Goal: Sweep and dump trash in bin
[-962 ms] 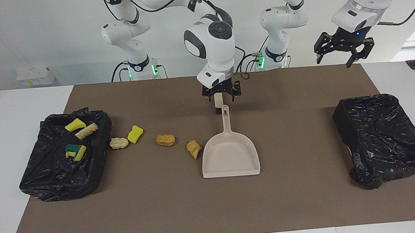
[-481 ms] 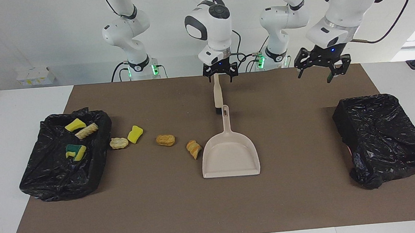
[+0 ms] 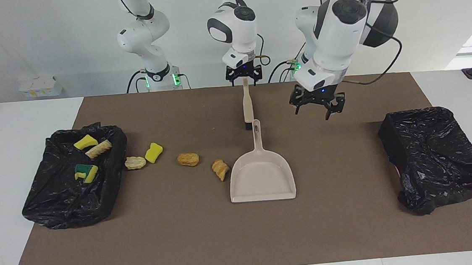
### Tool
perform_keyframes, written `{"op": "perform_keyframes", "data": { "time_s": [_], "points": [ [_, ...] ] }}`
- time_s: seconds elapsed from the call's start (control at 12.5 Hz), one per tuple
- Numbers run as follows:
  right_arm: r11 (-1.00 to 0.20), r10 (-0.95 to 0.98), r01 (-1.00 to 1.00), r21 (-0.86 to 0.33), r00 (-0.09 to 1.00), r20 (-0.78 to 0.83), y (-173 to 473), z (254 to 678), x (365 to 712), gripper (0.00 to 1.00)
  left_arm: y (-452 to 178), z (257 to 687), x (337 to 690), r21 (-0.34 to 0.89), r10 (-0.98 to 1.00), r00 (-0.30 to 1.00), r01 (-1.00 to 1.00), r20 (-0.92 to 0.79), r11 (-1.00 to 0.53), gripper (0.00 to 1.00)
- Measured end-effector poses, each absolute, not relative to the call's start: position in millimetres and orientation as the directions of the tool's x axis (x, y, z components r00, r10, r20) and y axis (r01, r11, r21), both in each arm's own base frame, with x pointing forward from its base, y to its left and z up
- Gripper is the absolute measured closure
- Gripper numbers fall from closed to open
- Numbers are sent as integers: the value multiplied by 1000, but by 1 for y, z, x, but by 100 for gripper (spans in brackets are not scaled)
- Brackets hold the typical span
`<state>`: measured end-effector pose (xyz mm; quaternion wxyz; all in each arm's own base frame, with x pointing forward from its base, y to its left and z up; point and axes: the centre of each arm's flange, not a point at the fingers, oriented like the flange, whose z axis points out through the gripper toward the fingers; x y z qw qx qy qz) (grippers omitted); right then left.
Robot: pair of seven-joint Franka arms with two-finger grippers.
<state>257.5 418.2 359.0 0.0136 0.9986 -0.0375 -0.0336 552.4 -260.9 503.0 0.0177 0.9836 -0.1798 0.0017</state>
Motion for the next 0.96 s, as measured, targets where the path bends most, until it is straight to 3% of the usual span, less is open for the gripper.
{"op": "perform_keyframes", "data": {
  "time_s": [0.16,0.4,0.48,0.64,0.8,0.88,0.96],
  "points": [
    [-996,-82,-80,27,992,-95,421,354,247,5,-297,438,557,41,-310,951,-310,-4,-950,0],
    [-998,-61,-57,37,992,-107,425,347,234,18,-328,404,545,42,-286,958,-285,-13,-958,0],
    [-998,-61,-57,36,992,-106,425,346,234,30,-338,401,538,42,-276,961,-276,-12,-960,0],
    [-998,-63,-61,27,993,-101,425,345,236,40,-351,394,527,40,-264,964,-263,-17,-964,0],
    [-998,-65,-63,22,993,-99,426,344,237,67,-359,382,518,40,-249,968,-249,-16,-968,0],
    [-998,-67,-65,21,993,-99,426,344,238,74,-361,378,515,42,-236,972,-236,-14,-971,5],
    [-998,-69,-67,21,993,-99,425,344,239,74,-361,375,514,44,-226,974,-225,-12,-973,7]
  ]
}}
